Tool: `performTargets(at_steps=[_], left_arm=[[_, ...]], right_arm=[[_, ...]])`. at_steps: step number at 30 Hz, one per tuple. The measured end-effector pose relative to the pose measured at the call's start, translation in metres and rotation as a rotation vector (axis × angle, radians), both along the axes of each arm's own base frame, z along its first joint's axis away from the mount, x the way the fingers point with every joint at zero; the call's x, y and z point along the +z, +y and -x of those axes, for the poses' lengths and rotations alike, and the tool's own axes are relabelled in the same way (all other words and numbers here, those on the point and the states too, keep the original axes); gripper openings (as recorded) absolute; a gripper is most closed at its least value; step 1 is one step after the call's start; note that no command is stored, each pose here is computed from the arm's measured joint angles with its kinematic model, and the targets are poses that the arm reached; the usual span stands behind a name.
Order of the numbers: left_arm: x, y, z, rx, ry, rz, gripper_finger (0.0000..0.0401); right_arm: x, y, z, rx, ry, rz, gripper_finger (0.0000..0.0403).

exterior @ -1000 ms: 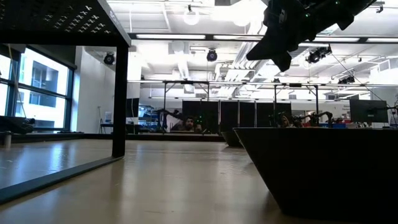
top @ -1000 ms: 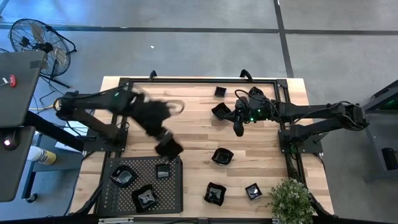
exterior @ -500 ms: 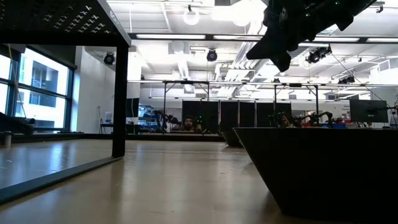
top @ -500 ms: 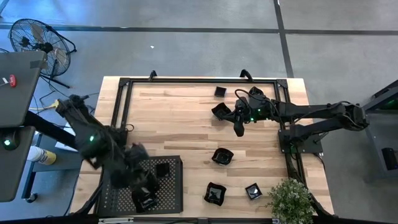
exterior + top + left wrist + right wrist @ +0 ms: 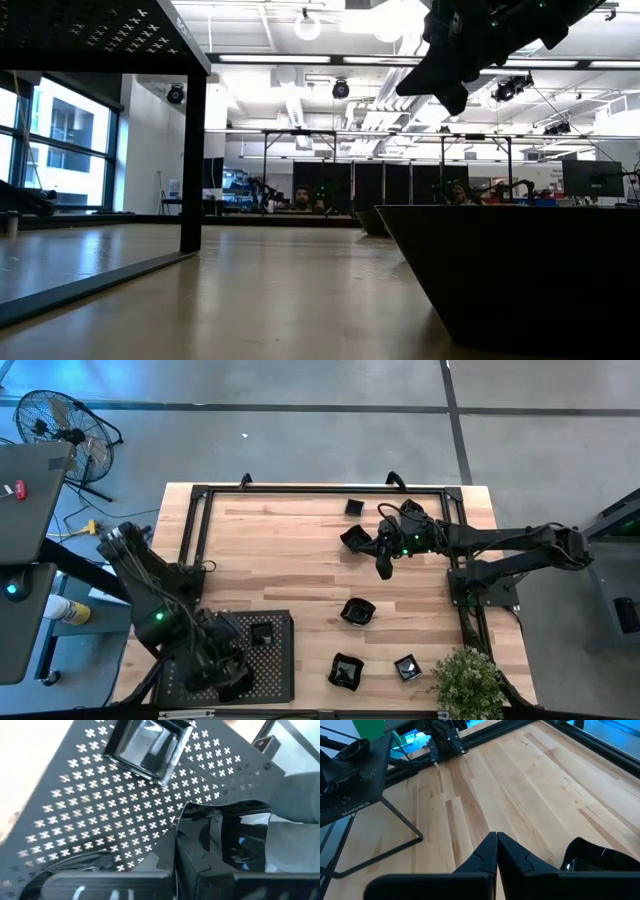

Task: Pick & Place Mini shaped plates
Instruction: Stack the distorted square plate on top of the distorted square plate on the shelf

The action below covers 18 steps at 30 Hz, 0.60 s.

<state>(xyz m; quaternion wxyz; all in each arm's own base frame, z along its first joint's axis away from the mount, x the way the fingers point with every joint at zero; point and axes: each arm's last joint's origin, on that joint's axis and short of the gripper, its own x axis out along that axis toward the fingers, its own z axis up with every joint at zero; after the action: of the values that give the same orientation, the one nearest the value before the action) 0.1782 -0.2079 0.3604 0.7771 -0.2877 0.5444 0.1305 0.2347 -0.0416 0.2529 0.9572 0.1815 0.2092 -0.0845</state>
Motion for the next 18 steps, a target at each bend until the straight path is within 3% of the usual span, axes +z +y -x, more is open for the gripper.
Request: performTargets(at_steps=[18], left_arm=[[-0.0101, -0.0057, -0.0009, -0.053, 0.07, 0.075, 0.0012]], right_arm=[[0.0, 0.0, 0.0, 0.001, 0.0, 0.001, 0.0002]])
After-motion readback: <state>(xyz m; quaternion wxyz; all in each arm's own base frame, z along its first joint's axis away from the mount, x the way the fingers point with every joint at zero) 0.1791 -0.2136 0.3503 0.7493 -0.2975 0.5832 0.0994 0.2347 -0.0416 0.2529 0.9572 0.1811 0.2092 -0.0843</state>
